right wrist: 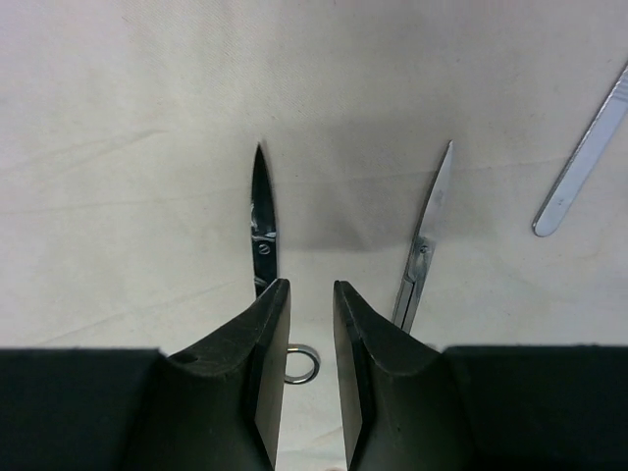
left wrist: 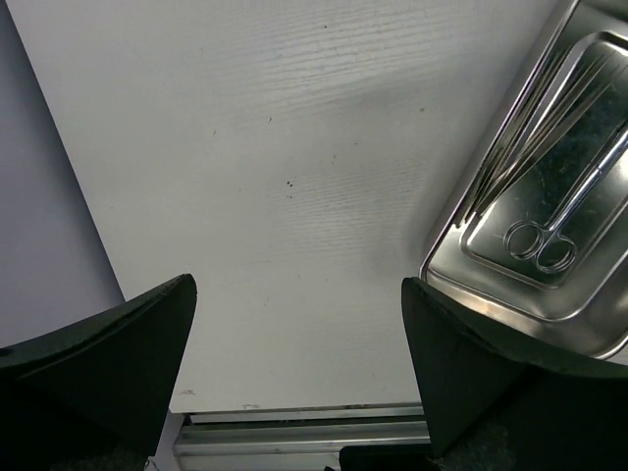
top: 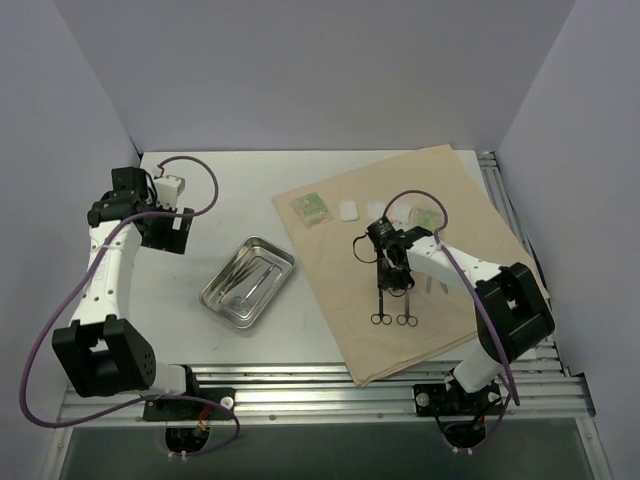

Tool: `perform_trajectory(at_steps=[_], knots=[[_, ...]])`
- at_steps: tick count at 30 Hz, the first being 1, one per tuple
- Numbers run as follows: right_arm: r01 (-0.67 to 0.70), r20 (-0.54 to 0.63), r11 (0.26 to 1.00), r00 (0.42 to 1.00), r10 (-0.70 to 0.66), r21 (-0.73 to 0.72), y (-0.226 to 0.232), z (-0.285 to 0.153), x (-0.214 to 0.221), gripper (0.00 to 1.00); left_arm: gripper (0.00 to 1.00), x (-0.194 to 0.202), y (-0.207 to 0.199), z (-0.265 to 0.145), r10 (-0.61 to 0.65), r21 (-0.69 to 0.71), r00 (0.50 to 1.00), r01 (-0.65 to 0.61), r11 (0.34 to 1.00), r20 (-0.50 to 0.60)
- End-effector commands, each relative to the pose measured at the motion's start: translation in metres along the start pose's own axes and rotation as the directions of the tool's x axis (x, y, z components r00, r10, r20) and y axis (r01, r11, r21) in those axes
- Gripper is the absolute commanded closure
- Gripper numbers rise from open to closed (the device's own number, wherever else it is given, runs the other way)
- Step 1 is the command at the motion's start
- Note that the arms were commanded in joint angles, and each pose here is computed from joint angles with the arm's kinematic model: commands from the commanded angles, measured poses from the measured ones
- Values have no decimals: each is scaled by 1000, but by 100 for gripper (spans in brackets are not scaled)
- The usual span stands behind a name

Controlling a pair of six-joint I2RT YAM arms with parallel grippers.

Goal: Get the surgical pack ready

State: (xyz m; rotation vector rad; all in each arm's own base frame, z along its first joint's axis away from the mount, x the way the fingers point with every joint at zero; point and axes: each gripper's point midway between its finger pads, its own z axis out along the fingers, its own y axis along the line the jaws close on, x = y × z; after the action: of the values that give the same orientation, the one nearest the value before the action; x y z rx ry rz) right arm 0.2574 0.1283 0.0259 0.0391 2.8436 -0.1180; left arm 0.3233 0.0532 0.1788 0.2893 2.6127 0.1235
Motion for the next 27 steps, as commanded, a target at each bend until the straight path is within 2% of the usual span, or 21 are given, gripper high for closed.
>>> perform_trajectory(at_steps=[1,7,12,19,22,25,27], knots=[[-27,93,1000,995,28,-16,-2,-20,-14,79,5,-22,-9,-25,-28,22,987,24,999,157],[-23,90,999,996,26,-39,10,-16,-13,78,5,-13,-15,-39,-16,25,985,12,1000,173],[-23,70,1000,997,24,-11,10,-6,-11,75,5,-5,-20,-33,-10,40,988,4,999,153],[-14,-14,999,1000,15,28,10,26,23,75,5,2,-25,-17,-20,65,991,12,998,130],[-10,-53,999,999,13,48,7,36,40,77,5,3,-26,-14,-33,71,992,25,997,121],[-17,-64,1000,998,18,7,16,39,49,79,5,2,-28,-14,-42,79,991,33,996,124],[-22,-66,1000,998,22,-5,18,40,51,84,5,2,-29,-14,-44,84,991,34,996,124]])
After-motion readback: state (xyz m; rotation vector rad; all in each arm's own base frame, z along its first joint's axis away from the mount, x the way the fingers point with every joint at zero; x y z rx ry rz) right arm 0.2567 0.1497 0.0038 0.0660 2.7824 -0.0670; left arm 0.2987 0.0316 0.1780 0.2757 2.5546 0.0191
